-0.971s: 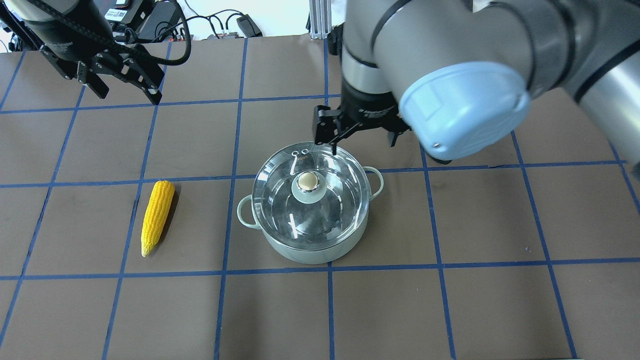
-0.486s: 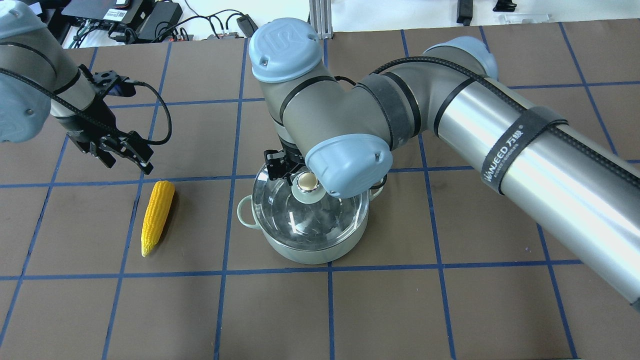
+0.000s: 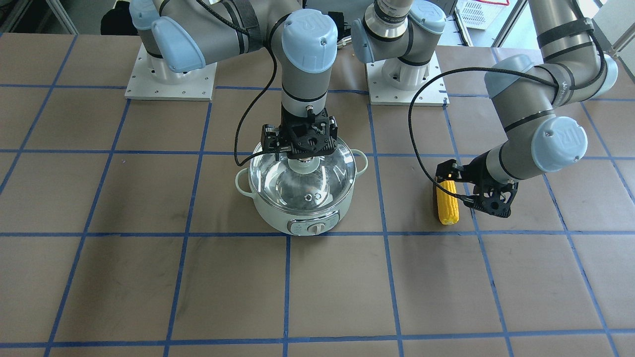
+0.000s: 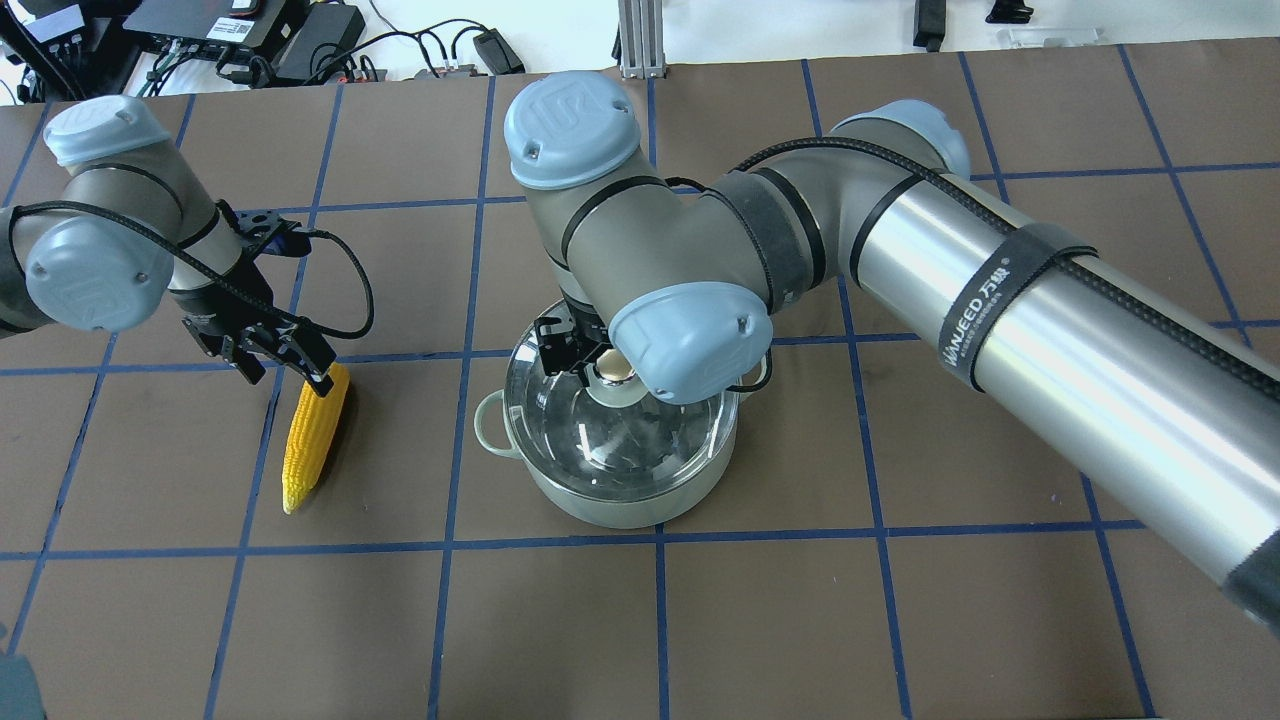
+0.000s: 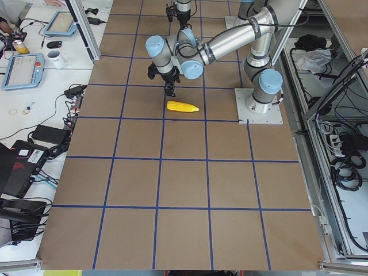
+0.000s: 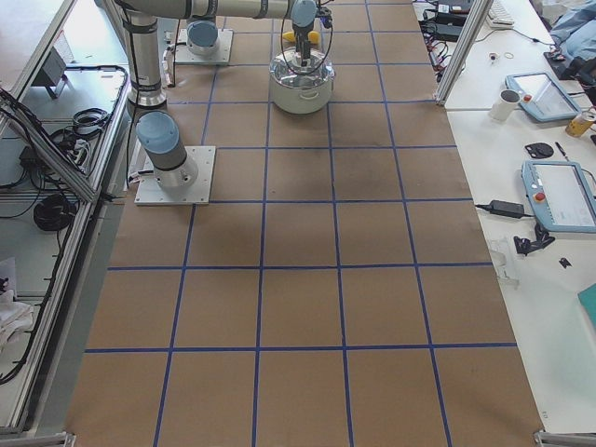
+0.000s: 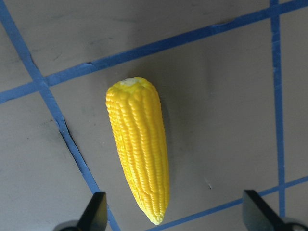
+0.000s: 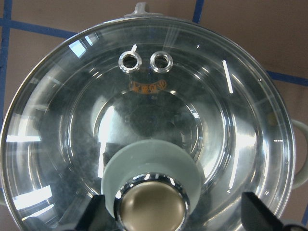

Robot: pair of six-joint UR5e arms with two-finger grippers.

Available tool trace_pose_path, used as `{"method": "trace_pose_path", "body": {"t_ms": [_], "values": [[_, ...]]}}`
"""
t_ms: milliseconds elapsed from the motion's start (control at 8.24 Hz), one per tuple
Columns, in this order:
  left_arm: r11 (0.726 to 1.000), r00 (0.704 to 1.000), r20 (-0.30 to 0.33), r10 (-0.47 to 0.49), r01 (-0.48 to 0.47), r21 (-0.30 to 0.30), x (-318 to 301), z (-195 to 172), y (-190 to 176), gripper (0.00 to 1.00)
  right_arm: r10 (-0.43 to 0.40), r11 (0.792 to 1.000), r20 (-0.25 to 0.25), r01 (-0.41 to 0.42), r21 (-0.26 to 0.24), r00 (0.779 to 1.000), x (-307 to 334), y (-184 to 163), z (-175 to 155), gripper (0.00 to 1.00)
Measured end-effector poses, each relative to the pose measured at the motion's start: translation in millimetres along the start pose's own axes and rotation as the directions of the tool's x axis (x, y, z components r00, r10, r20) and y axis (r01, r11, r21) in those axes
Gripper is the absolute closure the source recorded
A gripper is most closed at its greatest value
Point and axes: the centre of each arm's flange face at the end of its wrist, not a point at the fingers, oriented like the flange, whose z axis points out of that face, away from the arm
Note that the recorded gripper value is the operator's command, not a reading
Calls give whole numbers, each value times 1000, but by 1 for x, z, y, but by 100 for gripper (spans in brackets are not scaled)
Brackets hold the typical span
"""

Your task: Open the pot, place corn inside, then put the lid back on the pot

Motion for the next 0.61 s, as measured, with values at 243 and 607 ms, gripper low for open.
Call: {"method": "trace_pose_path", "body": {"t_ms": [243, 607], "values": [[1000, 1000, 19, 0, 0, -19, -7, 24, -7, 0, -1, 999, 14, 0, 41, 1000, -2, -5, 1, 6], [999, 1000, 3, -5, 5, -53, -16, 55, -20, 0, 0, 998, 23, -2, 70, 1000, -3, -9, 3, 5]]}}
